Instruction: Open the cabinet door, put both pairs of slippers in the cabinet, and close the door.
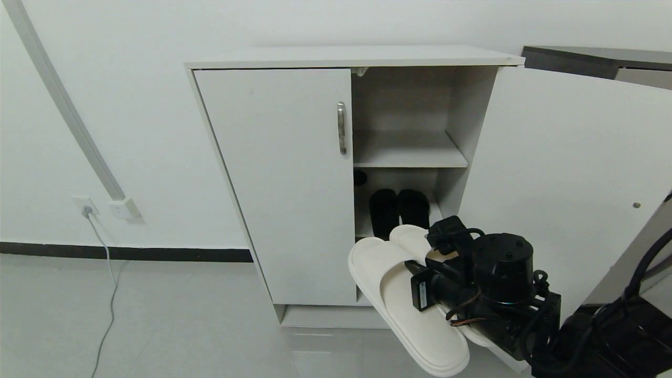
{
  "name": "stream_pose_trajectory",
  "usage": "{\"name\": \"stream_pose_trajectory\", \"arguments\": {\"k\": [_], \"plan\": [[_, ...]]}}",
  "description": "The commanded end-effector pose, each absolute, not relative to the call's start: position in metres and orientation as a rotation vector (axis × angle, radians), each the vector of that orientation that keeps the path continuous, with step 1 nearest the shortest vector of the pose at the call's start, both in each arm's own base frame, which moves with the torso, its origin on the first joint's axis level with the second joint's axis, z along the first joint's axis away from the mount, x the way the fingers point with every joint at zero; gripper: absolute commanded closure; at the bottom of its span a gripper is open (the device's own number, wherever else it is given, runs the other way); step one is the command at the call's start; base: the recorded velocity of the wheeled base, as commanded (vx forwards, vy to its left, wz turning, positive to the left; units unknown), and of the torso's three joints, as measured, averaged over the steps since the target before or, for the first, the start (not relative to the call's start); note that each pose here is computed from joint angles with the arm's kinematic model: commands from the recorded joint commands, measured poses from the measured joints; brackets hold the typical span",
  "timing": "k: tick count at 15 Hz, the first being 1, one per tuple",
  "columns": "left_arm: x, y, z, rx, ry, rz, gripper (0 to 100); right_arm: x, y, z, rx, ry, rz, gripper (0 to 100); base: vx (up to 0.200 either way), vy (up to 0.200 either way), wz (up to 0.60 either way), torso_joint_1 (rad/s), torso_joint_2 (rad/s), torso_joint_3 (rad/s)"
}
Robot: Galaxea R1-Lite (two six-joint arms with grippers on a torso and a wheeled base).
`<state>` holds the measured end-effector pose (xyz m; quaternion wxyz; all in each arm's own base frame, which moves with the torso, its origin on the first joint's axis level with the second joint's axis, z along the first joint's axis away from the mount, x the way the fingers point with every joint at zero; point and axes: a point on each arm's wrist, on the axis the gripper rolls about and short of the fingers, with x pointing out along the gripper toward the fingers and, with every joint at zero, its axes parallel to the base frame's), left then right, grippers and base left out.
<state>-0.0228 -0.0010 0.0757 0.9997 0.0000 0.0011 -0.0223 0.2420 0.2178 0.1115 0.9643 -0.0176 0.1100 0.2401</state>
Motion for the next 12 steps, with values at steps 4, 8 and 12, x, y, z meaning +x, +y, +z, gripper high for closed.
{"name": "stream_pose_trajectory", "arguments": {"k": [4,8,12], "plan": [[-0.0228,-0.001,0.0758,0.0,0.002,-0.044,100,0.2428,0.2184,0.1111,-0.039,0.222,0.482,100,0.0,0.0,0.0,0.0,0.0,0.0],[-0.0228,-0.001,0.0758,0.0,0.002,-0.044,100,0.2418,0.2183,0.1101,-0.057,0.222,0.488,100,0.0,0.0,0.0,0.0,0.0,0.0],[-0.0228,-0.001,0.0758,0.0,0.002,-0.044,100,0.2407,0.2194,0.1093,-0.061,0.225,0.497,100,0.0,0.0,0.0,0.0,0.0,0.0]]}}
